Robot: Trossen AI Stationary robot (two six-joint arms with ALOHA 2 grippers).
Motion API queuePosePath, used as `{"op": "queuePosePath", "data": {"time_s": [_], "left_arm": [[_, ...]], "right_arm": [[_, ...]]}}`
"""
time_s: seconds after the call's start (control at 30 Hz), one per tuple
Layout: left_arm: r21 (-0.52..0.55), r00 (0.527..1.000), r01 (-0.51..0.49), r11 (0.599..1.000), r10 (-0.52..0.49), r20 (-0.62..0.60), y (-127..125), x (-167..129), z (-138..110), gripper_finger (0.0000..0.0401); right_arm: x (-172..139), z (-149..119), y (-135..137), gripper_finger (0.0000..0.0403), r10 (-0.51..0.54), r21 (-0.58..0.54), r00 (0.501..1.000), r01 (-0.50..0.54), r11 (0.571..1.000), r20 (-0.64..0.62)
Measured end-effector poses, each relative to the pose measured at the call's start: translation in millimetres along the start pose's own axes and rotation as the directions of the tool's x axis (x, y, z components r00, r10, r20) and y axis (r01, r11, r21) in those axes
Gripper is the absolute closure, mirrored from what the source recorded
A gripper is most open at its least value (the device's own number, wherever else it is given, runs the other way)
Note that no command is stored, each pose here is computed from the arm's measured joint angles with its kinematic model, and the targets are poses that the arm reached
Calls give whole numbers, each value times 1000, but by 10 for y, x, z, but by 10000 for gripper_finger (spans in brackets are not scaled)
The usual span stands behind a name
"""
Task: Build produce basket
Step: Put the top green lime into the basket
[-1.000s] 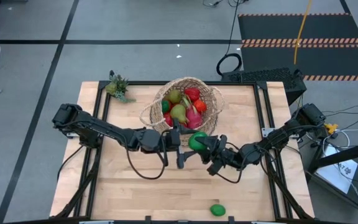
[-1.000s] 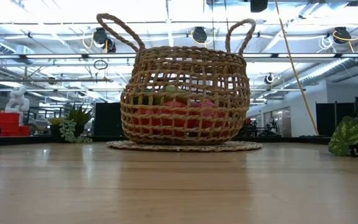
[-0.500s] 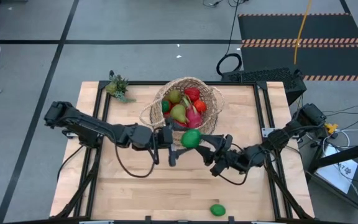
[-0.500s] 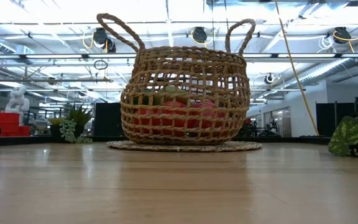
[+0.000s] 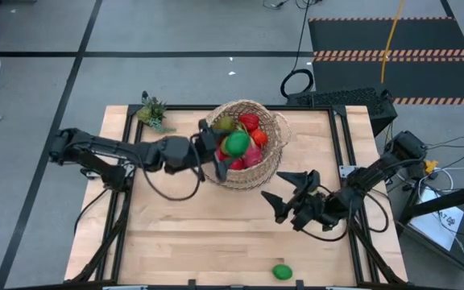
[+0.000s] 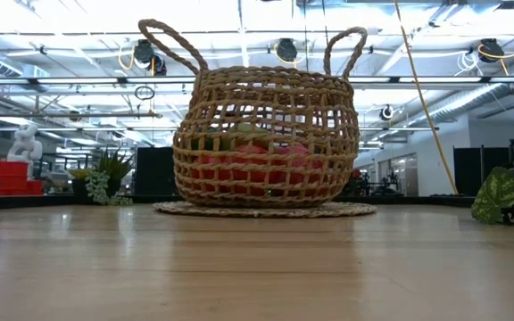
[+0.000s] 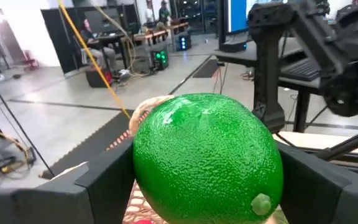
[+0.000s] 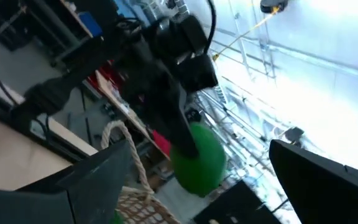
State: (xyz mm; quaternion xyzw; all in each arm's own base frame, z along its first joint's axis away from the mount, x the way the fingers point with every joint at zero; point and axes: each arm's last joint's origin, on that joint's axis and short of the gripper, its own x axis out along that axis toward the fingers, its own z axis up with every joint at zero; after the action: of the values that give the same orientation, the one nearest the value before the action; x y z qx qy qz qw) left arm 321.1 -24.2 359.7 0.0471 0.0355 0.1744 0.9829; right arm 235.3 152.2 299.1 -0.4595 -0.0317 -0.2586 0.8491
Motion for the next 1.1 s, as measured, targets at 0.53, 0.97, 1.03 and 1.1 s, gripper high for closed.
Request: {"op": "queuePosePath", "data": {"time_s": [0.53, 0.97, 1.03, 1.1], "left_arm": [[-15, 971, -3, 1000, -1, -241, 281, 588, -644, 66], [-4, 949, -40, 999, 37, -314, 380, 721, -852, 8], [-7, 951, -41, 999, 36, -308, 380, 720, -843, 6], [-16, 950, -43, 999, 36, -309, 378, 719, -844, 10]], "right_arm": [[0, -3, -82, 23, -15, 71, 1000, 17, 997, -24], [0, -2, -83, 23, -15, 63, 1000, 16, 998, -22], [0, -2, -83, 23, -14, 63, 1000, 16, 998, -22], [0, -2, -83, 23, -14, 63, 1000, 16, 998, -21]]}}
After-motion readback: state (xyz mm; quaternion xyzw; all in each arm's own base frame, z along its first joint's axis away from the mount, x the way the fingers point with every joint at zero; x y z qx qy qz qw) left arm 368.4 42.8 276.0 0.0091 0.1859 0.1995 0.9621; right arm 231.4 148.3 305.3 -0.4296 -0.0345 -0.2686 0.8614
